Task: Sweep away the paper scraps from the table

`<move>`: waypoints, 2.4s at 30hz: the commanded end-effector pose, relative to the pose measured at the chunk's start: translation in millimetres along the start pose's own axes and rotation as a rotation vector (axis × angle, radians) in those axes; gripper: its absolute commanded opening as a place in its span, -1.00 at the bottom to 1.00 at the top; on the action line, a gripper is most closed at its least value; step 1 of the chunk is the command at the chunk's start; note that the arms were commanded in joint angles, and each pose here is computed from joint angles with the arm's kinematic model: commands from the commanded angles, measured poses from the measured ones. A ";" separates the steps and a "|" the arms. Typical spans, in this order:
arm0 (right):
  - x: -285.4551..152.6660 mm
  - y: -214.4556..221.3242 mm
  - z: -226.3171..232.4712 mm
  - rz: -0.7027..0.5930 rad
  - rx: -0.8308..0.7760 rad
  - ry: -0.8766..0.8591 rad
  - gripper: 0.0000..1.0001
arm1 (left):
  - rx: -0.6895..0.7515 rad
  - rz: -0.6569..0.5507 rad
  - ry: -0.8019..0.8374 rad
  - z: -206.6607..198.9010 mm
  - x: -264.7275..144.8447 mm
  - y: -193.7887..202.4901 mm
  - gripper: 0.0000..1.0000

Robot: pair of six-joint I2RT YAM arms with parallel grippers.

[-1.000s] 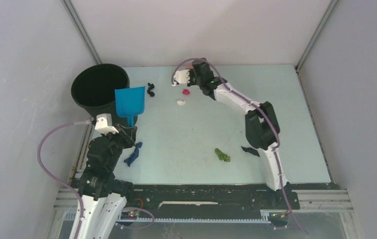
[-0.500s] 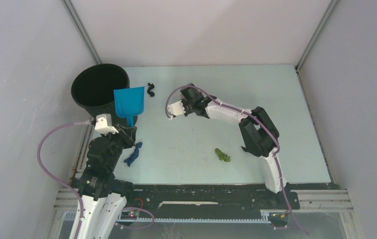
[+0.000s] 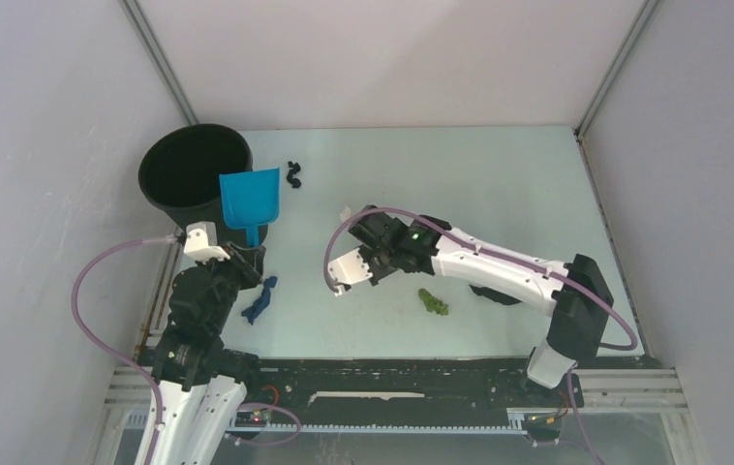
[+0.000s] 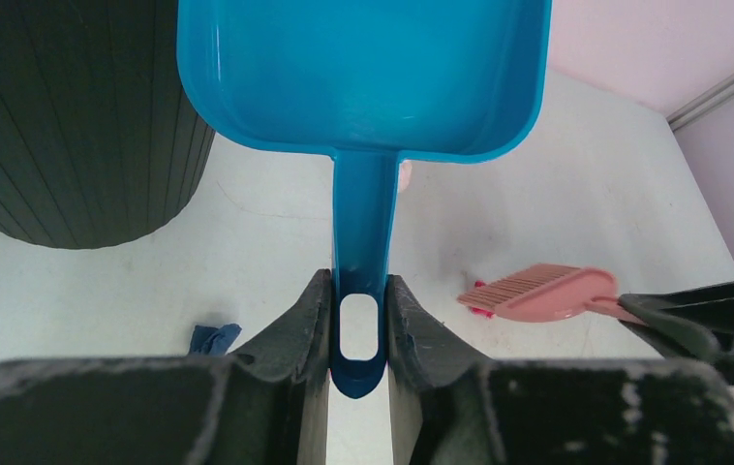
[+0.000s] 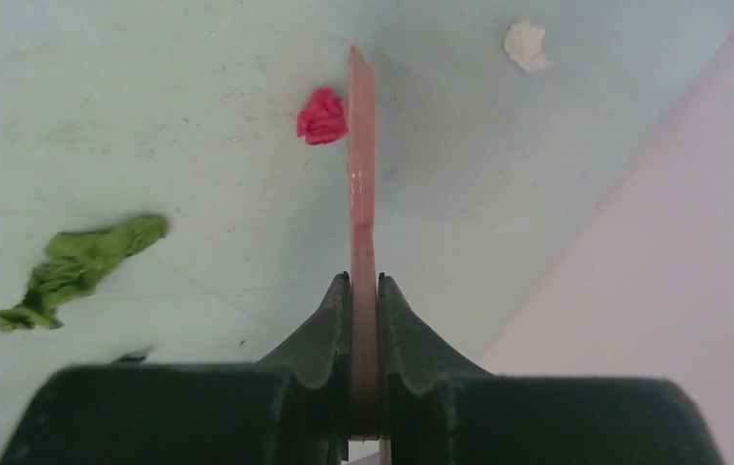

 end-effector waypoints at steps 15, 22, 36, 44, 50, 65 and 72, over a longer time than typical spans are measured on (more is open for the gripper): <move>-51.3 -52.1 -223.4 -0.849 1.628 -0.023 -1.00 | -0.011 -0.018 -0.052 7.6 -1.5 -3.2 -1.00; 14.3 -44.8 -276.6 -1.018 1.833 -0.102 -1.00 | -0.007 -0.001 -0.095 14.5 1.3 0.2 -1.00; 131.9 21.3 -305.3 -1.081 2.340 0.047 -1.00 | 0.002 0.104 -0.140 21.1 14.5 18.8 -1.00; 167.9 41.7 -288.2 -1.005 2.433 0.014 -1.00 | 0.011 0.121 -0.146 22.2 18.4 21.8 -1.00; 179.8 45.8 -272.7 -0.938 2.436 -0.029 -1.00 | 0.020 0.117 -0.148 22.7 18.9 20.5 -1.00; 181.6 58.6 -212.9 -0.677 2.450 -0.097 -1.00 | 0.023 0.095 -0.112 17.3 17.2 16.4 -1.00; 139.3 82.5 -113.0 -0.410 2.408 -0.129 -1.00 | 0.019 0.097 -0.063 9.7 15.9 16.4 -1.00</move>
Point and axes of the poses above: each gripper's point midway between its finger pads, its own x axis out along the fingers, its own z axis along the line the jaws close on, y = z × x, the point moved 2 cm from there along -x, back along the fingers, and after that the axes turned 2 degrees about x, right-handed, at the moved point
